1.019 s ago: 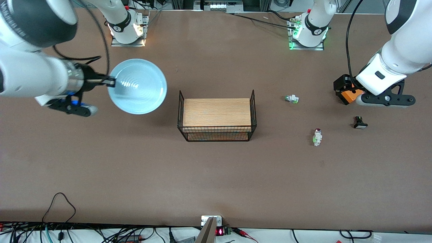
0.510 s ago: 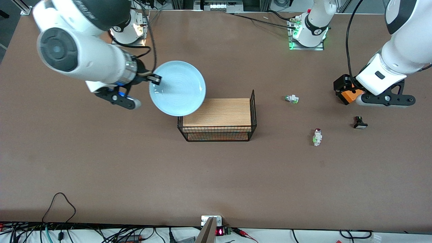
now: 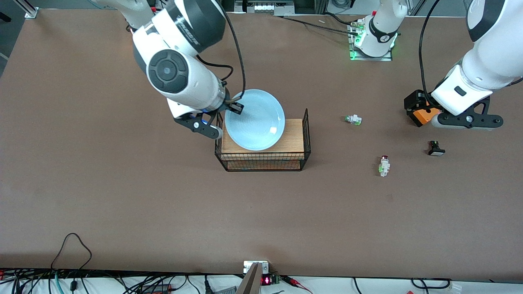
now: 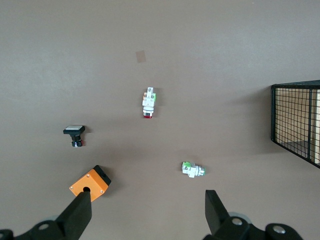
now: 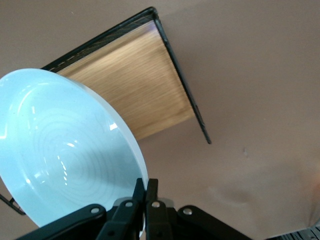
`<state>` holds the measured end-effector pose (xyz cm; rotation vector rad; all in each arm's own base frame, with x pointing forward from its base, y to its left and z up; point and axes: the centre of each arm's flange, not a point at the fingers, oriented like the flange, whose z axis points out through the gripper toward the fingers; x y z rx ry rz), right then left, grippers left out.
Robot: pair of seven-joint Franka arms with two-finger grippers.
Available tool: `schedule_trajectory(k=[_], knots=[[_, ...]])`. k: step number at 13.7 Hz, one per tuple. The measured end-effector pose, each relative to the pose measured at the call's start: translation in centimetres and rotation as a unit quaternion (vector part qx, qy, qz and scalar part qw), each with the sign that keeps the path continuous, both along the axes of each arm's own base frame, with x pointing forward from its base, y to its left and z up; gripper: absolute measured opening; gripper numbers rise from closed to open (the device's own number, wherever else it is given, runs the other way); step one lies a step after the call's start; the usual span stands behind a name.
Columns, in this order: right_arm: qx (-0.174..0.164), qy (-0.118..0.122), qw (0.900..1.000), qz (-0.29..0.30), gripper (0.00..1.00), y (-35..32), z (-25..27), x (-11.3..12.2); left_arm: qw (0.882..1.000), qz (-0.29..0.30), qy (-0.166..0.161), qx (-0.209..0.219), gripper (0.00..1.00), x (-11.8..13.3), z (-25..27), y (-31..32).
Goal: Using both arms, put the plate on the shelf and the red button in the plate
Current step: 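Lower the blue plate onto the wooden board and open the right gripper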
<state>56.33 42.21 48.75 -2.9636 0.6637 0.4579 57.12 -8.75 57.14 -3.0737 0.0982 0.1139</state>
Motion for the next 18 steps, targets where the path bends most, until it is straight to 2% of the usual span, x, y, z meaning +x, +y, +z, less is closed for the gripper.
schedule_trajectory(k=[5, 18], knots=[[-0.020, -0.020, 1.000, 0.013, 0.03, 2.8, -3.6, -1.6, 1.000, 0.001, 0.000, 0.000, 1.00, 0.0, 0.0, 0.1], [-0.036, -0.046, 0.998, 0.021, 0.03, 4.5, -9.4, -2.4, 1.000, 0.002, 0.000, 0.000, 1.00, 0.0, 0.0, 0.2]])
